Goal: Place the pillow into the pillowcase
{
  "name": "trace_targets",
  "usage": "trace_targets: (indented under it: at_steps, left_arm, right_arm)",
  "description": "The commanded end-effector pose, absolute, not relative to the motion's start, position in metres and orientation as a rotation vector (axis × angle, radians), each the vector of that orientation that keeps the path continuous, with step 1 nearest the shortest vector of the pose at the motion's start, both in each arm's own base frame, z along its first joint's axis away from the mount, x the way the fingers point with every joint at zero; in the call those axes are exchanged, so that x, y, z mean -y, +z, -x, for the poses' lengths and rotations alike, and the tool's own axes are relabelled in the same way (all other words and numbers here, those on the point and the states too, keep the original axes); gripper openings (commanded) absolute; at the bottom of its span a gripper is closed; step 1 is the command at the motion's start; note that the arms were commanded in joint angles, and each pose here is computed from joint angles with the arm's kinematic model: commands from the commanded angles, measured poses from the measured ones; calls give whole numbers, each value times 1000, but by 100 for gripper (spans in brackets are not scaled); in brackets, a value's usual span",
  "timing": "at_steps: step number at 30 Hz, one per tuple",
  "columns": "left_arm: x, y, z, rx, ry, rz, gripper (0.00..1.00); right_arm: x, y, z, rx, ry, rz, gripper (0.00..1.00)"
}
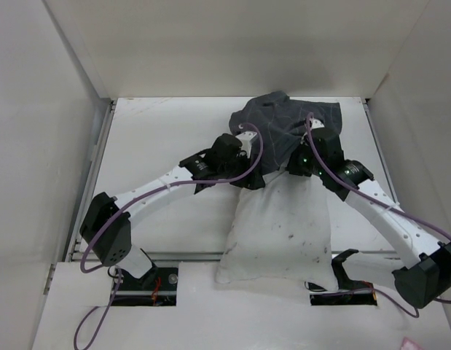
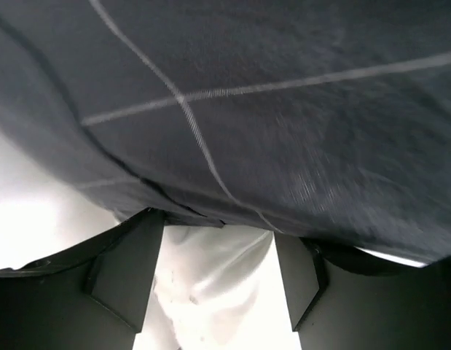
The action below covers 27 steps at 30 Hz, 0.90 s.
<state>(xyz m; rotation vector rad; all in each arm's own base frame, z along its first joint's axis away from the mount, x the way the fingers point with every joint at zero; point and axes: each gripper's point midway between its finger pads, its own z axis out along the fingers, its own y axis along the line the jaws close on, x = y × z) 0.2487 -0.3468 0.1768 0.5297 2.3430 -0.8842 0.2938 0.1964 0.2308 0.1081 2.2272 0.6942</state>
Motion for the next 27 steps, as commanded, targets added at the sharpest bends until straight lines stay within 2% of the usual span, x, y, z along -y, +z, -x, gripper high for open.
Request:
trace_targets:
  at_steps: [1,3,6,7,8,13,19,27]
  left_arm:
    - [357,193,-249,-2265,-984,-510,58]
    - [359,177,-250,-2304,-966,-512,57]
    - [365,163,-259,-2334,-940,-493,39]
    - [363,157,-264,-2342,-903,-475,26]
    - [363,158,-272,-2342,-875,-420,0]
    - [358,174,-331,-2199,-688,-167,0]
    - [329,180,-408,-2106,-410,126,0]
    - [296,177,-458,-2056,-323,289,0]
  right_arm:
    - [-218,331,-307,-1897,886,-36,100]
    - [-219,326,-309,-1933,865,-27,100]
    - [-218,296,-316,-2053,798,-54,100]
    - [-220,296,-318,-2069,792,-55,100]
    - [-222,284,-323,-2111,770,-50,100]
    - [-230,283,-328,-2181,759,2,100]
    - [-244,320,-332,-2160,811,101,100]
    - [-254,320,-285,-2234,987,233,100]
